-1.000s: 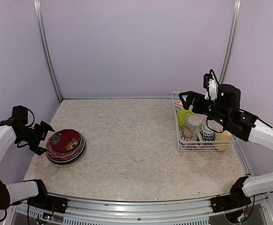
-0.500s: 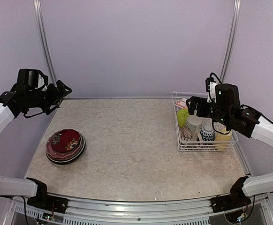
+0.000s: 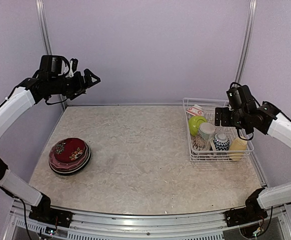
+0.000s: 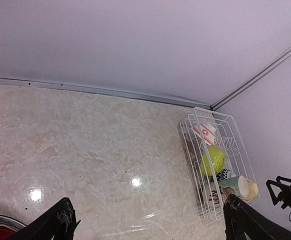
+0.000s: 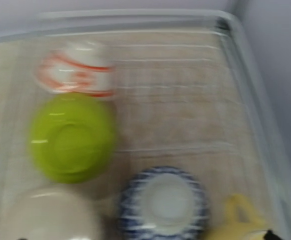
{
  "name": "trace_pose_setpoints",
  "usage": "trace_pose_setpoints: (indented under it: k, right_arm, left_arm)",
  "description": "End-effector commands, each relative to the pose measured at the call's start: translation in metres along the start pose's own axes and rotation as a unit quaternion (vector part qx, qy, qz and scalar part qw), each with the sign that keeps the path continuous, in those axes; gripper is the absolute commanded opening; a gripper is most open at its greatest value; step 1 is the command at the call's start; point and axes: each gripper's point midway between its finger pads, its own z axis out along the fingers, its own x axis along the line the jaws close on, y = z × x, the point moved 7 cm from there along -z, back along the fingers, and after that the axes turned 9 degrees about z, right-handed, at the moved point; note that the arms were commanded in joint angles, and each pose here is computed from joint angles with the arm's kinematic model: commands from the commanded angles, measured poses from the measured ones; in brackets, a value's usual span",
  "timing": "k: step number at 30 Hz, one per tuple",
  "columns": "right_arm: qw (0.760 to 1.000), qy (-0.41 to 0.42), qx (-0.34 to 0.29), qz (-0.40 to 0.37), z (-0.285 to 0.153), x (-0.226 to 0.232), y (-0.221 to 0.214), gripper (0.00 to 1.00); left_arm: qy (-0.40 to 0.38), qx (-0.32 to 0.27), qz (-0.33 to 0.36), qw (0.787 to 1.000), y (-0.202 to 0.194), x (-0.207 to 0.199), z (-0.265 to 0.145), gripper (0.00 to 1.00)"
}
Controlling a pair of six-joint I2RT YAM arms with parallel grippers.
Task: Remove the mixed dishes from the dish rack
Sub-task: Grab the cup from the dish rack.
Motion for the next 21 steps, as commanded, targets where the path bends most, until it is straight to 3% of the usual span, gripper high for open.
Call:
trace_pose_setpoints:
  k: [1,6,9,17,21]
  right_arm:
    - [0.995,-0.072,0.058,-0.028,0.015,-0.034,-0.008,1.00]
    - [0.994,-0.047,0.094,0.003,0.033,-0.039,-0.006,1.00]
    - [0.990,-0.062,0.123,-0.009,0.036,-0.043,-0.004,1.00]
    - [0.983,0.133,0.124,0.002,0.033,-0.002,0.000,1.00]
    - [0.974,0.167,0.150,0.002,0.049,0.013,-0.015,1.00]
  left_arm:
    - [-0.023,0.016,0.027,0.999,-0.003,-0.001,0.013,0.99]
    - [-0.024,0.040,0.064,0.997,-0.018,0.005,0.023,0.99]
    - [-0.073,0.060,0.017,0.995,-0.018,0.007,0.020,0.99]
    - [-0.103,0.059,0.009,0.993,-0.019,0.005,0.011,0.99]
    - [-0.122,0.071,0.000,0.990,-0.022,0.004,0.016,0.99]
